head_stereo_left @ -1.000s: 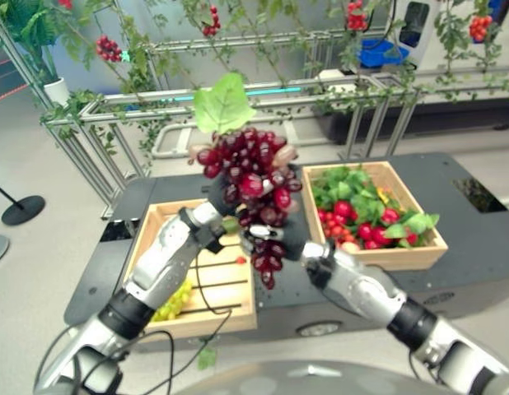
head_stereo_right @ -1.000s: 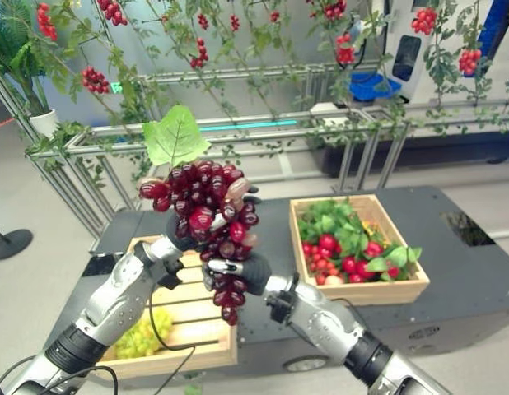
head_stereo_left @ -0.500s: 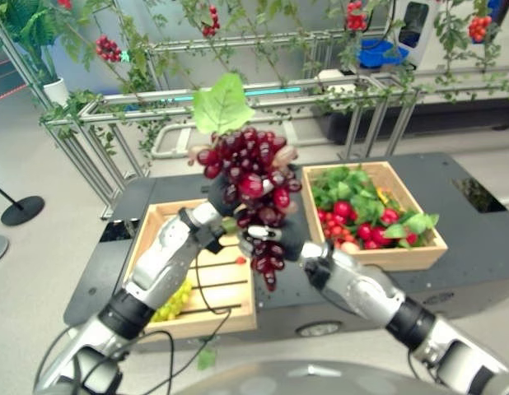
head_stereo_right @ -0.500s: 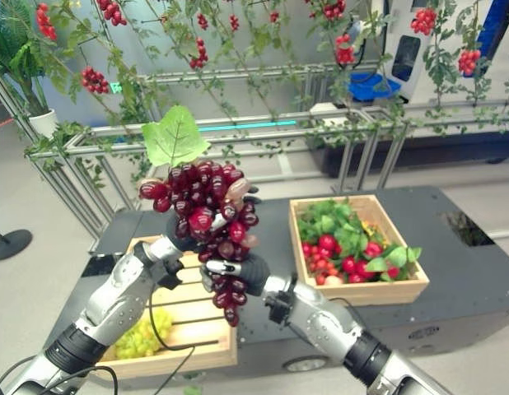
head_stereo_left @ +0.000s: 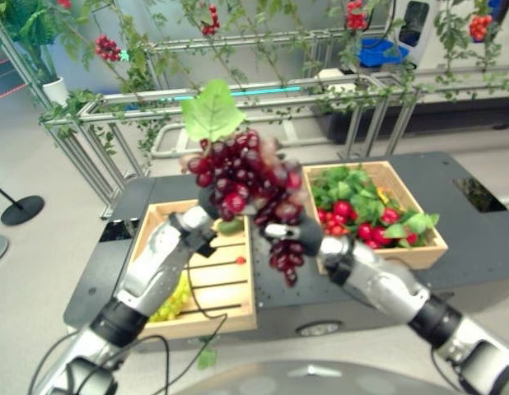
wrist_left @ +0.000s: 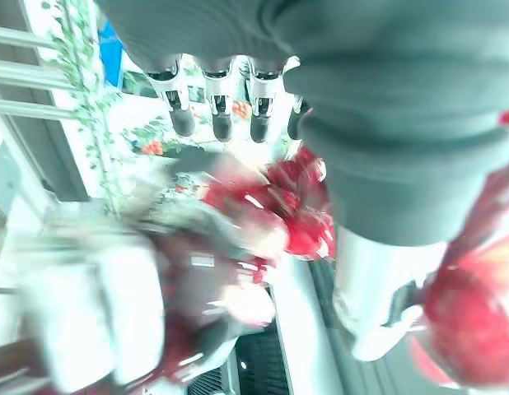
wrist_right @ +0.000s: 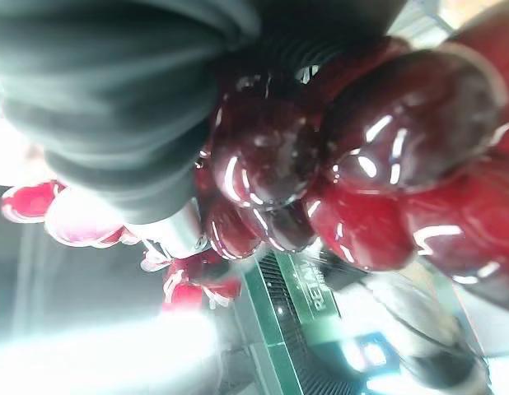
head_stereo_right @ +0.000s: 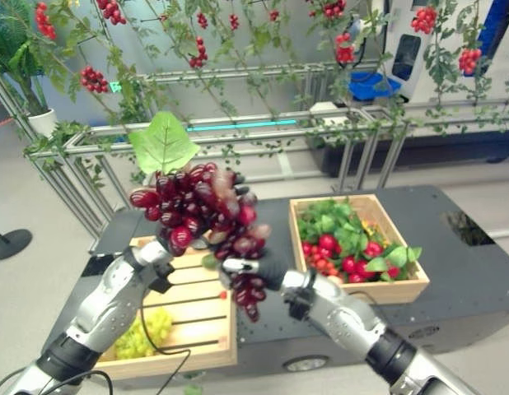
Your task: Pick up the fruits from the basket on one side to the basket on the other side
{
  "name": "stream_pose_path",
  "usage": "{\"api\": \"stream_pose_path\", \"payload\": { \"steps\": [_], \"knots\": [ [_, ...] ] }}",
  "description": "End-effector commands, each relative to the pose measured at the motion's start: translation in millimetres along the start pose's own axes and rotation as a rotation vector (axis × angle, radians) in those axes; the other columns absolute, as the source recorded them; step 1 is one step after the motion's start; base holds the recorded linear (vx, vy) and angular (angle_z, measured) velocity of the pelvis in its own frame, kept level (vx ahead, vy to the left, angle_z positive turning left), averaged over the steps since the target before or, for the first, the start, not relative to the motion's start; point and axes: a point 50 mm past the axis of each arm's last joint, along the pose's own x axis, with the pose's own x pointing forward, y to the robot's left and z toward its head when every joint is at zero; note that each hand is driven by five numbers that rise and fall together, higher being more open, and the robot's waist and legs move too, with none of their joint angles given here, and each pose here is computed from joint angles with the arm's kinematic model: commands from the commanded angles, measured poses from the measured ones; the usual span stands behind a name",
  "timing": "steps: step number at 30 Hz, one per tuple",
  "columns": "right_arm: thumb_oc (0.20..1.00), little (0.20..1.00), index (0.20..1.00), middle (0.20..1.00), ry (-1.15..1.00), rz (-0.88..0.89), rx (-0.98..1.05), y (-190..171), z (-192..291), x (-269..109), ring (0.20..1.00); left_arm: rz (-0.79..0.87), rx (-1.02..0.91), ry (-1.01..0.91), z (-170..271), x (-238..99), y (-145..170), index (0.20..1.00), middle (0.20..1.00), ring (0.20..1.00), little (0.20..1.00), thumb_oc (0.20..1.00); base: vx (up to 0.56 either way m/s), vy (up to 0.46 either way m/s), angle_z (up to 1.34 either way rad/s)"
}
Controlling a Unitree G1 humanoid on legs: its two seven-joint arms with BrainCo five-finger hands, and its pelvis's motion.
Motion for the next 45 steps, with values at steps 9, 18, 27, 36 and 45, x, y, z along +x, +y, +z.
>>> {"api": "stream_pose_path", "payload": {
  "steps": [9, 18, 27, 36, 45],
  "knots": [
    [0.2, 0.2, 0.2, 0.2, -0.208, -0.099, -0.255, -7.3, 73.9, -44.0, 0.2, 0.085, 0.124, -0.103, 45.6, -28.7, 25.5, 1.0, 1.0, 1.0, 1.0, 1.0, 0.0, 0.0, 0.0],
    [0.2, 0.2, 0.2, 0.2, -0.275, -0.328, -0.393, -16.7, 103.0, -97.2, 0.2, 0.214, 0.145, -0.107, 57.5, -63.7, 36.6, 1.0, 1.0, 1.0, 1.0, 1.0, 0.0, 0.0, 0.0],
    [0.2, 0.2, 0.2, 0.2, -0.373, -0.501, -0.48, -17.7, 119.4, -133.6, 0.2, 0.338, 0.154, -0.141, 59.8, -83.3, 45.0, 1.0, 1.0, 1.0, 1.0, 1.0, 0.0, 0.014, -0.02],
    [0.2, 0.2, 0.2, 0.2, -0.466, -0.656, -0.6, -14.8, 138.9, -160.0, 0.2, 0.381, 0.24, -0.27, 77.3, -70.1, 51.2, 1.0, 1.0, 1.0, 1.0, 1.0, -0.05, 0.088, -0.28],
    [0.2, 0.2, 0.2, 0.2, -0.517, -0.655, -0.595, -16.2, 139.4, -156.2, 0.2, 0.417, 0.268, -0.393, 87.2, -59.6, 50.9, 1.0, 1.0, 1.0, 1.0, 1.0, 0.04, -0.027, -1.18]
  ]
}}
